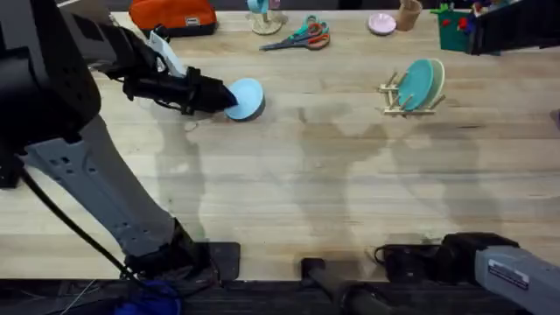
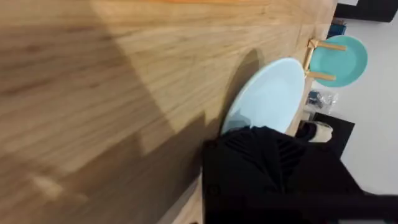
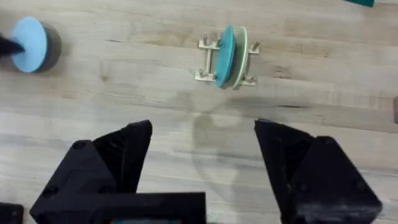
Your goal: Pick up the plates from the table one by one and place each into a slot on the dish rack.
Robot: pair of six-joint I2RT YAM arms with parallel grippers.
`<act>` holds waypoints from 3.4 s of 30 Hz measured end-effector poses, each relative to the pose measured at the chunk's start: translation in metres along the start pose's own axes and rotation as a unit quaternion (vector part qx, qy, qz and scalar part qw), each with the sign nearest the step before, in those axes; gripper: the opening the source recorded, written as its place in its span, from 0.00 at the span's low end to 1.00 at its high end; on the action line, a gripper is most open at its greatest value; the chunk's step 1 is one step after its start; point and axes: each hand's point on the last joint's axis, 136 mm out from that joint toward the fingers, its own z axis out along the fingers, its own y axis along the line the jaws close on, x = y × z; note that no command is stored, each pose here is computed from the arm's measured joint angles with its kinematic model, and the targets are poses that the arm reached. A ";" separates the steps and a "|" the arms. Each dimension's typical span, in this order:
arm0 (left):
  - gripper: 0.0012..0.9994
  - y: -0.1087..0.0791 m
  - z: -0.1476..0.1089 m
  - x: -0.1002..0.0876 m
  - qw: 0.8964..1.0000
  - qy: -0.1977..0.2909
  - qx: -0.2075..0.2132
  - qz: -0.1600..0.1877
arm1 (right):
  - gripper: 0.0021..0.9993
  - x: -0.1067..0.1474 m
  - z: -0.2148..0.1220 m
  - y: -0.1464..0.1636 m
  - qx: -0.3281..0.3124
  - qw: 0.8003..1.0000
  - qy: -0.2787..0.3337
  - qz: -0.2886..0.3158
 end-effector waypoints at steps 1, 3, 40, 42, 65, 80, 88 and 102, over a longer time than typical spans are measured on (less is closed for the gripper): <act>0.04 0.000 0.000 0.000 1.000 0.000 0.000 0.000 | 0.99 0.000 0.000 0.000 0.000 1.000 0.000 0.000; 0.04 0.000 0.000 0.000 1.000 0.000 0.000 0.000 | 1.00 0.000 0.000 0.000 0.000 1.000 0.000 0.000; 0.04 -0.005 0.007 -0.009 0.999 -0.009 0.004 0.034 | 1.00 -0.004 0.010 0.040 -0.119 0.992 0.021 0.046; 0.04 -0.005 0.007 -0.009 0.999 -0.009 0.004 0.034 | 1.00 -0.006 0.017 0.045 -0.137 0.989 0.030 0.050; 0.04 -0.005 0.007 -0.009 0.999 -0.009 0.004 0.034 | 0.99 -0.036 0.119 0.123 -0.258 0.960 0.102 0.020; 0.04 -0.005 0.007 -0.009 0.999 -0.009 0.004 0.034 | 0.99 -0.031 0.198 0.163 -0.275 0.951 0.143 0.004; 0.04 -0.005 0.007 -0.009 0.999 -0.009 0.004 0.034 | 0.99 -0.032 0.230 0.183 -0.286 0.949 0.136 -0.014; 0.04 -0.005 0.007 -0.009 0.999 -0.009 0.004 0.034 | 0.99 -0.048 0.268 0.213 -0.329 0.939 0.098 -0.007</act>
